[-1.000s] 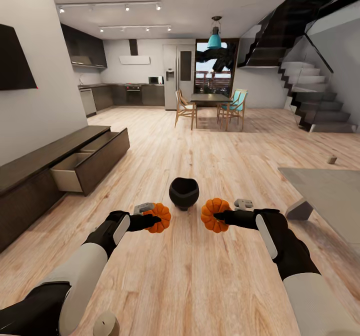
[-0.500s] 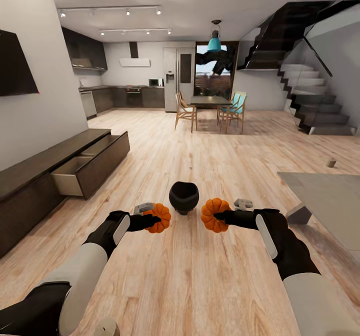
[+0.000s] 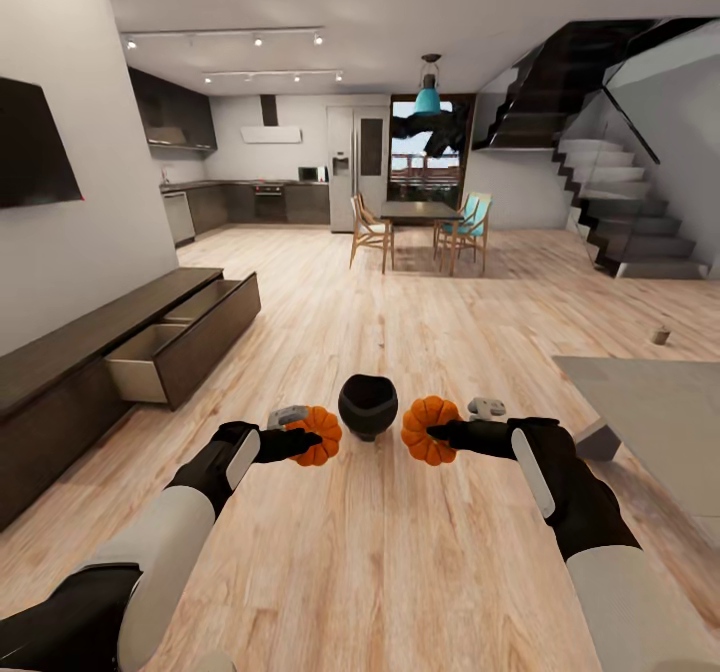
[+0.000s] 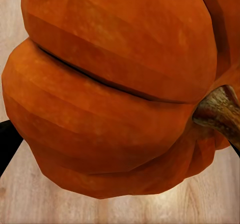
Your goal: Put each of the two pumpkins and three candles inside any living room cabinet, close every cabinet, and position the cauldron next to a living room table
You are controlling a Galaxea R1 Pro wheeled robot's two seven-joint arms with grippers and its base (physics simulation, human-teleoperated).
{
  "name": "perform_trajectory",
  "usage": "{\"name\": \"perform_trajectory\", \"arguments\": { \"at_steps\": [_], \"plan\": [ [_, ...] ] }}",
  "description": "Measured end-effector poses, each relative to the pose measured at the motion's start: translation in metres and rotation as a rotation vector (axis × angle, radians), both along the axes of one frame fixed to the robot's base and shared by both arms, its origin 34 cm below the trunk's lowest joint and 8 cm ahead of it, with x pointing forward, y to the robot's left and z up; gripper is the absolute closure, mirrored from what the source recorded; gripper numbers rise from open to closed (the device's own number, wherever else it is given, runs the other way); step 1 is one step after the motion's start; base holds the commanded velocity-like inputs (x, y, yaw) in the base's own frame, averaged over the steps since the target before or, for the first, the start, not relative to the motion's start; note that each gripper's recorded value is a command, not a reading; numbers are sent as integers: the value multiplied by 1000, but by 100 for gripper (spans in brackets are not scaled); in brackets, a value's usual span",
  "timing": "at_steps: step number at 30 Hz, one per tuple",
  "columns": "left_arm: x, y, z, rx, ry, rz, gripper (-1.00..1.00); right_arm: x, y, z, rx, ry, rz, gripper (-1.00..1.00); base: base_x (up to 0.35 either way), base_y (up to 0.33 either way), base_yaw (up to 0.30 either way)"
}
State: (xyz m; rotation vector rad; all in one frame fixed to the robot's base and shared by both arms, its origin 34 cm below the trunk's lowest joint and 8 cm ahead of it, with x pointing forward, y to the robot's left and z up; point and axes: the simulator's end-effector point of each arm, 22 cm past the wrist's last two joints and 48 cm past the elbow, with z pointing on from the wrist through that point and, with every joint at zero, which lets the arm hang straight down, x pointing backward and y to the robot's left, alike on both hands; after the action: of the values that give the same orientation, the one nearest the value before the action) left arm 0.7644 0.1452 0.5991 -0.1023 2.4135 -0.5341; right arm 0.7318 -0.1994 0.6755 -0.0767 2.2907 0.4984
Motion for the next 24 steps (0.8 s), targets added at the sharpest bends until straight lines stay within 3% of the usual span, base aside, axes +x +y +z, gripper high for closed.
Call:
{"name": "perform_trajectory", "arguments": {
  "at_steps": [20,24],
  "plan": [
    [8,0,42,-1,0,0,100,8,0,42,0,3,-1,100,0,0,-1],
    [9,0,51,0,-2,-1,100,9,-1,50,-1,5,-1,100,0,0,-161]
  ]
}}
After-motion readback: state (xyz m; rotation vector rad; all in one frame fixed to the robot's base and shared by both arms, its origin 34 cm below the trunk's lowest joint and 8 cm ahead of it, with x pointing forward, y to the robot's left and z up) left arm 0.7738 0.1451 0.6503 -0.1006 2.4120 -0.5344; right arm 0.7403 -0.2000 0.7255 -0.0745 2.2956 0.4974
